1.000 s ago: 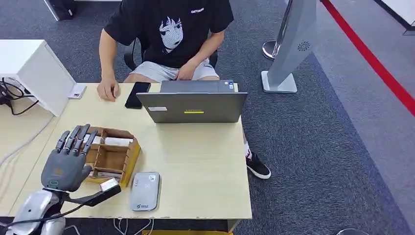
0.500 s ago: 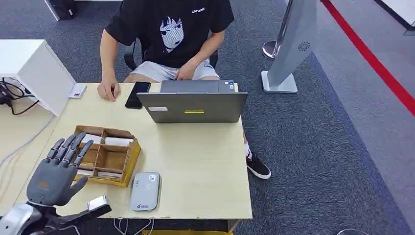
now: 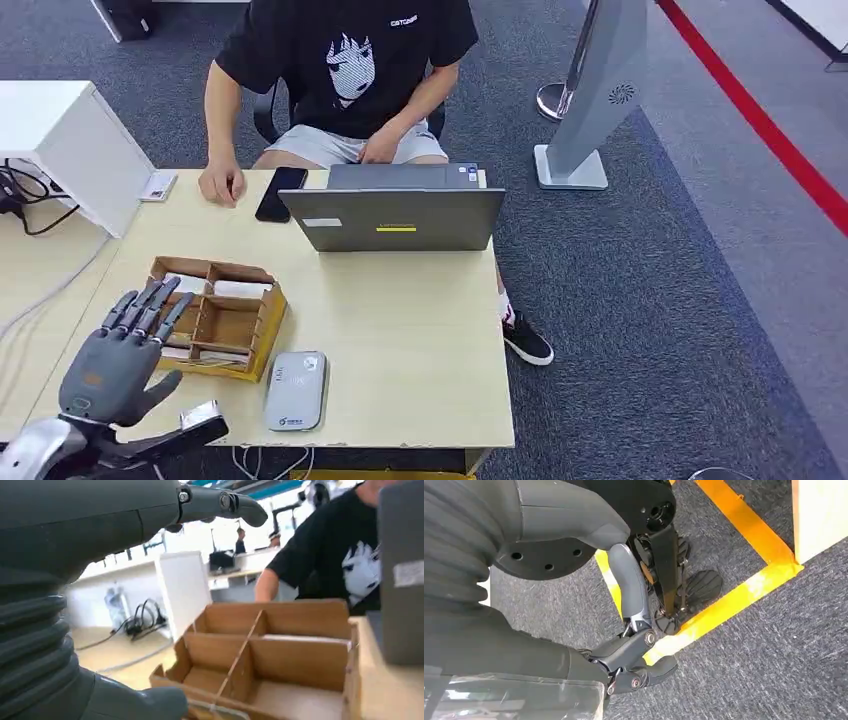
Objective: Pass the card to the sensor for recognition and then transmit it.
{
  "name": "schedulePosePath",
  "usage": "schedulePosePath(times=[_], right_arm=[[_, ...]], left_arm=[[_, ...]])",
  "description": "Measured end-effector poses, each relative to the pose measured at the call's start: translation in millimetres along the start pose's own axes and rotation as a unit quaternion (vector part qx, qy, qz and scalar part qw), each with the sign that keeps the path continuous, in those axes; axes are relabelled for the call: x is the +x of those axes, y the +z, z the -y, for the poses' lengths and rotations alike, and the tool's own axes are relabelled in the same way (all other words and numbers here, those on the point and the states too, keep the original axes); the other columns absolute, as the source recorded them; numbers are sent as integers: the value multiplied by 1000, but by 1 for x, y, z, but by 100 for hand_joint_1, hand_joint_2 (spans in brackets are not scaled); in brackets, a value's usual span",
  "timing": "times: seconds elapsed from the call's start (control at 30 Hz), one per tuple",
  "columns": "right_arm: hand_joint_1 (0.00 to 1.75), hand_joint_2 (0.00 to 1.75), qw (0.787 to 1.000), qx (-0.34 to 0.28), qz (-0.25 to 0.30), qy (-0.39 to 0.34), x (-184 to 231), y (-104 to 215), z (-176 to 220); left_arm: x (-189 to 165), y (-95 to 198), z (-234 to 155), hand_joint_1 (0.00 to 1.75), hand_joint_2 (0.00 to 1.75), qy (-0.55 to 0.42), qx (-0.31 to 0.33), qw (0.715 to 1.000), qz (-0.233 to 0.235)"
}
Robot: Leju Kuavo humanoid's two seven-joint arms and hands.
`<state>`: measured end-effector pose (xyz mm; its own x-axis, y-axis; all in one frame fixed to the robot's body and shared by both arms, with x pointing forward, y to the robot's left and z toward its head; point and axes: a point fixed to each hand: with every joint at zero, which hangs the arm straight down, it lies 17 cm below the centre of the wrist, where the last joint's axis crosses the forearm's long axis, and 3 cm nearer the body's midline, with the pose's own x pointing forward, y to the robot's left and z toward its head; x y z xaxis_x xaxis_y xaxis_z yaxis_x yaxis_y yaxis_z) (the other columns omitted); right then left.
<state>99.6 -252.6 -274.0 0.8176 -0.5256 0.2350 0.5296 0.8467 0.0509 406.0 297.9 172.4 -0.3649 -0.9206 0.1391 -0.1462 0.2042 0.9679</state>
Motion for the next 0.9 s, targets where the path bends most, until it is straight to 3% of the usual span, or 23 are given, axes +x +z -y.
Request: schedulePosePath(times=[0.27,0.5,0.9], right_arm=[[0,175,1000,5,0,15,0,0,-2],[0,175,1000,7,-2,30,-1,0,-3],[0,175,999,8,-3,39,-1,0,-4]], left_arm=[[-34,4,49,0,175,-11,-71,996,-52],[-33,-20,45,0,175,-96,-26,994,-45],[-10,-34,68,0,175,-74,-33,996,-35]])
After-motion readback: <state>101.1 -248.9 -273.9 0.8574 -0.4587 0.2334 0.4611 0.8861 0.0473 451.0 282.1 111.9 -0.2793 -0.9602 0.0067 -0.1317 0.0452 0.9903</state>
